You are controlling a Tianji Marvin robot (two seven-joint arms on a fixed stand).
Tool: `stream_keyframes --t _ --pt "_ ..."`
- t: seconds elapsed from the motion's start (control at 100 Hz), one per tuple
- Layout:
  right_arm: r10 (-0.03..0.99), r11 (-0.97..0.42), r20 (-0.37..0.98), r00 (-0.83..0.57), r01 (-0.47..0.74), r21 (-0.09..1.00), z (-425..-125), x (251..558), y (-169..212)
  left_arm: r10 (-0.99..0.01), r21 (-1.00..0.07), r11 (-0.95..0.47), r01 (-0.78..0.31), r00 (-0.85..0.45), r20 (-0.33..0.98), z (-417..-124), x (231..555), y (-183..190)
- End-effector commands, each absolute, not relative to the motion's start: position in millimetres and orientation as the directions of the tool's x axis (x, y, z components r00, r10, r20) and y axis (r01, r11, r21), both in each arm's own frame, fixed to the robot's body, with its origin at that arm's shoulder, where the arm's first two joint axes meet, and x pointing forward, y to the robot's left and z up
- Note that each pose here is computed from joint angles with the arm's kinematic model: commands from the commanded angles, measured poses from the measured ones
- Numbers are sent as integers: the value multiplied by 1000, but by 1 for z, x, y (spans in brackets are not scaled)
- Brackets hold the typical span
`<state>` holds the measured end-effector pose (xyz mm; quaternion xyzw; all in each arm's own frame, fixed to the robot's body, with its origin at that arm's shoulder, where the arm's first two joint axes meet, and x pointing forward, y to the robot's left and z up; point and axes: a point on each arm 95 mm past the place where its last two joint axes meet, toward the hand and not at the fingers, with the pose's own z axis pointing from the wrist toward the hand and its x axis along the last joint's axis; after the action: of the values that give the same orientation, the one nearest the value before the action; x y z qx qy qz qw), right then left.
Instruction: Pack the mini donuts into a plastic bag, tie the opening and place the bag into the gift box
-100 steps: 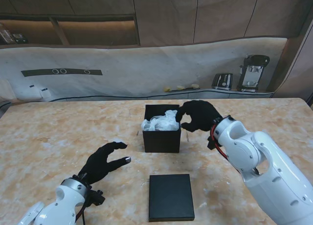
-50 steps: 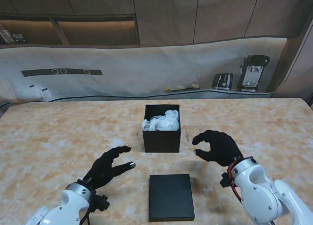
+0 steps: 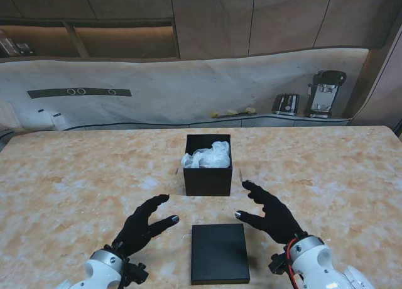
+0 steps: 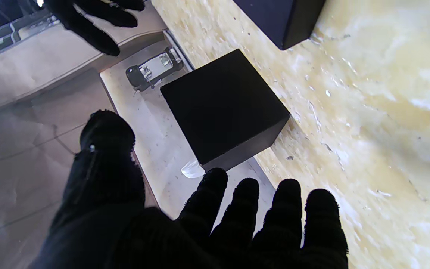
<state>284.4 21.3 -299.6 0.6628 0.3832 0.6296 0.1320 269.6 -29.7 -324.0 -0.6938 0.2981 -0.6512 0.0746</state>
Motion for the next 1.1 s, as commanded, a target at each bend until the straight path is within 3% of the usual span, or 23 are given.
stream_keyframes --t 0.0,0.45,0.59,1.09 --pt "646 -689 762 -46 393 609 -310 272 30 -486 -464 -824 -326 -14 874 -327 261 -38" --pt "554 -780 821 139 432 453 -334 245 33 -356 -309 -899 -310 105 929 -342 244 -56" --pt "552 -785 820 151 425 451 -341 240 34 -330 -275 -909 -312 139 934 -348 241 -63" --pt "478 -841 845 241 403 361 -358 221 41 -302 -213 -915 -343 232 925 -361 233 -77"
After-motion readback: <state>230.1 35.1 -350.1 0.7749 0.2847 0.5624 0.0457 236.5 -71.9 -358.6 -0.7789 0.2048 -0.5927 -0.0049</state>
